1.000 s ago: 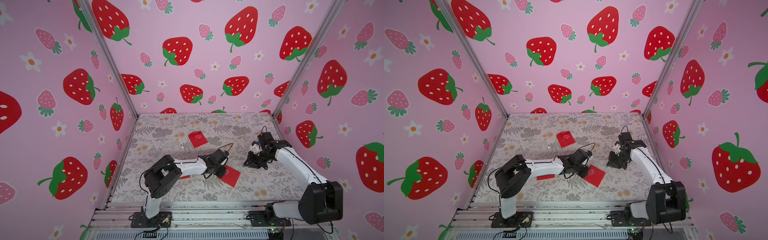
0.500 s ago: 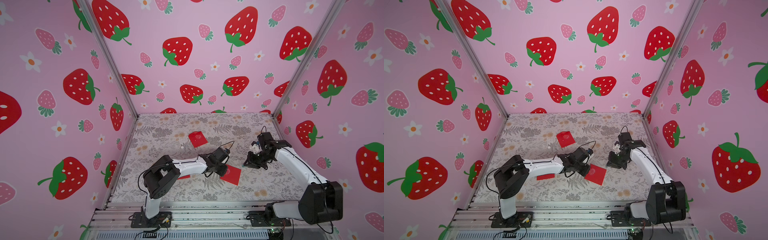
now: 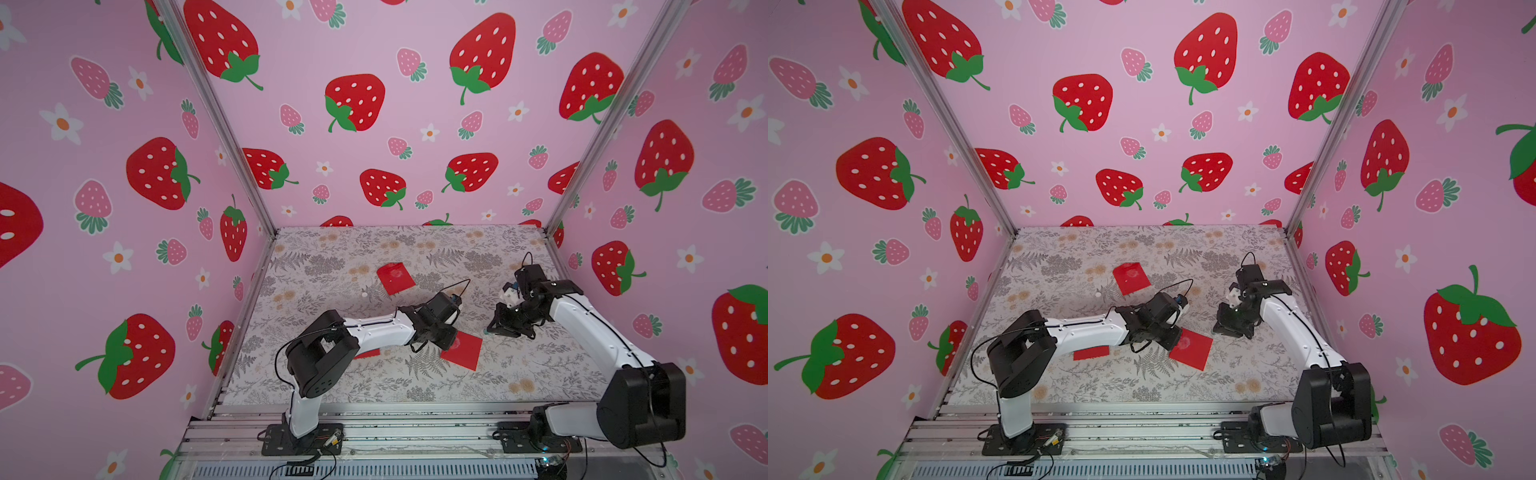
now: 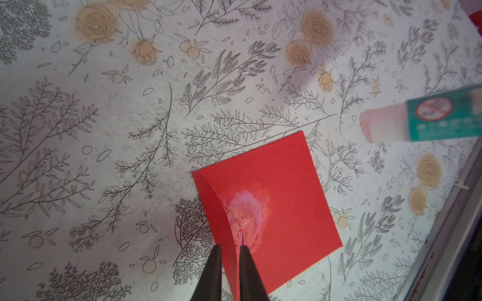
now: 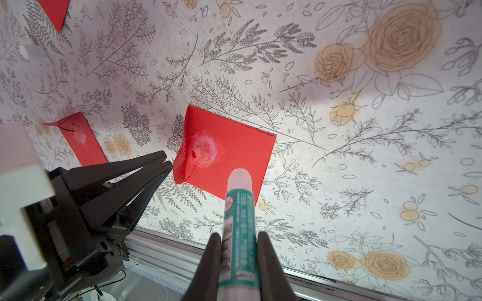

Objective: Seal the envelope with a glue stick
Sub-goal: Seal the envelope at the center of the board.

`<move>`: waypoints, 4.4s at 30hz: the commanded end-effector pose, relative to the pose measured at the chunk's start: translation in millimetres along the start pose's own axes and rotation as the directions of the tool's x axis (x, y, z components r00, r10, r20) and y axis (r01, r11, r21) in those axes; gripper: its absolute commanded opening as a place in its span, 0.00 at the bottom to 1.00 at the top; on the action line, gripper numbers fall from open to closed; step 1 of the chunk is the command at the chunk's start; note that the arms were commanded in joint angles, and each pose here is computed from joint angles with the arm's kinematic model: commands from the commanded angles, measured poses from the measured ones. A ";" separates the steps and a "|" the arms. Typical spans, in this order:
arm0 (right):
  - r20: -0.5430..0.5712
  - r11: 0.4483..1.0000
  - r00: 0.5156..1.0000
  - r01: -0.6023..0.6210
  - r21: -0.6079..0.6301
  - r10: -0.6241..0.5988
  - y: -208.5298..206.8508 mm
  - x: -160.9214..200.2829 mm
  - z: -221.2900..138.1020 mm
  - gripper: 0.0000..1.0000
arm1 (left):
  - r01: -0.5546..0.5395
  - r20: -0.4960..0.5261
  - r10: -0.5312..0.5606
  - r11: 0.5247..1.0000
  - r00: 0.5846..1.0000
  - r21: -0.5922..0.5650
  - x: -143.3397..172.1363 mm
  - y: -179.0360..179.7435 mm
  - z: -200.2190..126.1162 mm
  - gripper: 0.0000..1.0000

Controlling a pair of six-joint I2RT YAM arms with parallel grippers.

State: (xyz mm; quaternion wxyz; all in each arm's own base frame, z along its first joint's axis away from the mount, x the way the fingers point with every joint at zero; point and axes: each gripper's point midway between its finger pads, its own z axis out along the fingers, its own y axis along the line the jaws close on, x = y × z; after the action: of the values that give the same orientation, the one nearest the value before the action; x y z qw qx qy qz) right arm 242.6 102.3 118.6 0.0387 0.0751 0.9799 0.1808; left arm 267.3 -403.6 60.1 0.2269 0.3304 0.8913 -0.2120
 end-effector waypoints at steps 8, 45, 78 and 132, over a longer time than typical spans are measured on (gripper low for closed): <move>-0.019 1.000 1.000 0.017 0.001 -0.017 0.4 6.4 -0.1 0.00 | -0.011 -0.027 0.011 1.000 1.000 0.000 0.7 -2.0 9.8 0.11; -0.043 1.000 0.999 0.021 0.011 -0.021 0.9 7.7 3.9 0.00 | -0.037 -0.184 -0.010 0.968 0.983 -0.249 52.4 94.0 -22.8 0.07; -0.074 1.000 0.997 0.029 -0.008 -0.030 5.7 11.1 9.8 0.00 | 0.295 -0.265 -0.285 0.955 0.921 -0.003 87.9 98.3 -2.4 0.18; -0.081 0.998 0.994 0.067 -0.018 -0.069 14.5 9.6 9.9 0.00 | -0.029 -0.537 -0.181 0.933 0.824 -0.359 158.7 115.8 4.2 0.14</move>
State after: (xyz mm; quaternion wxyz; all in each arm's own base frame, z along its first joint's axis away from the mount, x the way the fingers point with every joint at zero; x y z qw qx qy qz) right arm 234.3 116.6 105.0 -0.0027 0.0458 0.9823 0.1814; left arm 288.0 -312.2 14.2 0.1282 0.2767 0.9484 -0.0864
